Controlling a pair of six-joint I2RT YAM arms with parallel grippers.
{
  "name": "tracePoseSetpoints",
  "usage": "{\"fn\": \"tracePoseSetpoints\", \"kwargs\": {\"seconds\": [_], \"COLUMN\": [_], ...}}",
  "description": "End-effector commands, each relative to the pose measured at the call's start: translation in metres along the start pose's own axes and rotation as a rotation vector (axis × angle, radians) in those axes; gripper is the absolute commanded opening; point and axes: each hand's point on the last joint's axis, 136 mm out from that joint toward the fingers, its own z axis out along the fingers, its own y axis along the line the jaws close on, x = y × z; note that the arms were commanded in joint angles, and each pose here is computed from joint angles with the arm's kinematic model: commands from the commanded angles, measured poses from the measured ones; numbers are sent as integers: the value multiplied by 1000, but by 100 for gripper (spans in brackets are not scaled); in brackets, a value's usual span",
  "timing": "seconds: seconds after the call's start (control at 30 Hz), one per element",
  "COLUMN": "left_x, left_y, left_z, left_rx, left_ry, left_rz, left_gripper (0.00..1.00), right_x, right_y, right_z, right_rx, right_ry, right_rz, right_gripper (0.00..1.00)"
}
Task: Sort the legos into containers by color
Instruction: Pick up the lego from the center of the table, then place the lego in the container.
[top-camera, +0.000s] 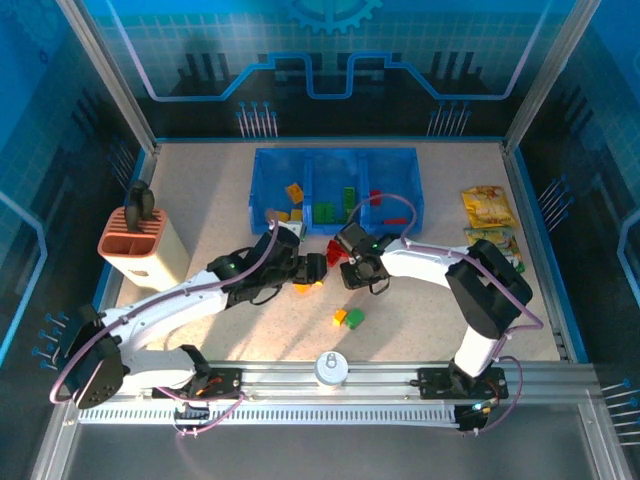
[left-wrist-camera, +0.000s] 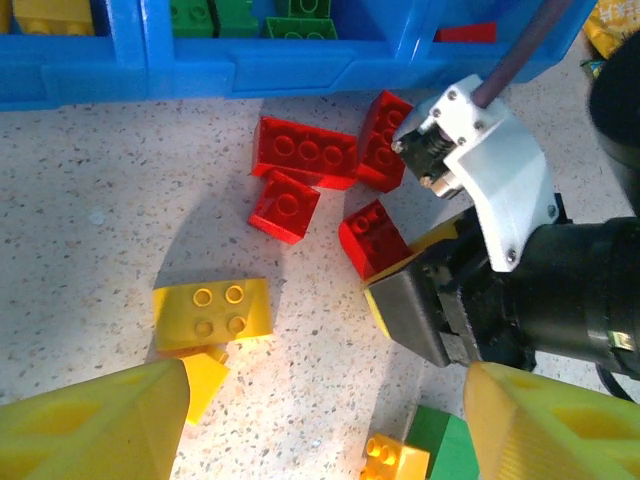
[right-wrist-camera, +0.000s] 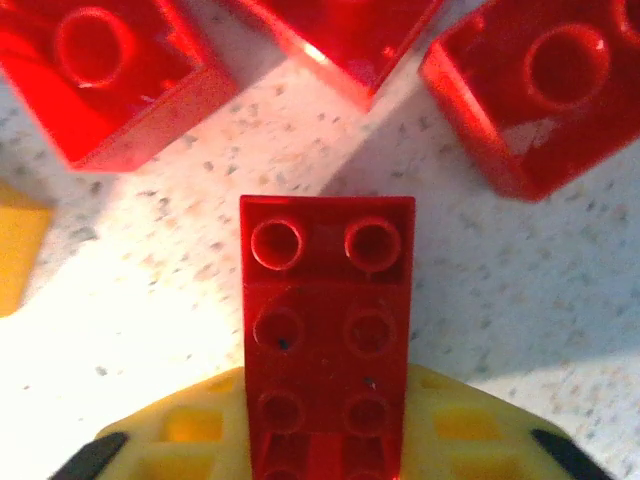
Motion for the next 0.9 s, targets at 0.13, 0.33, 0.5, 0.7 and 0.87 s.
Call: {"fn": "tracePoseSetpoints", "kwargs": {"seconds": [0.13, 0.33, 0.5, 0.7, 0.87], "left_x": [2, 14, 31, 41, 38], "left_y": [12, 6, 1, 1, -1], "left_z": [1, 7, 6, 8, 9], "left_rx": [-50, -14, -18, -18, -18], "left_ry": [12, 40, 66, 75, 68], "left_rz": [33, 24, 57, 73, 86], "left_gripper": [73, 73, 73, 73, 73], "right_x": [-54, -121, -159, -176, -175], "right_y": [-15, -101, -141, -169, -165], "right_z": [-111, -126, -90, -76, -60], "right_rx": [-66, 13, 130, 185, 153], "right_ry": [-248, -312, -230, -204, -169], "right_rz": [38, 200, 207, 252, 257], "right_gripper": [23, 25, 25, 27, 32]}}
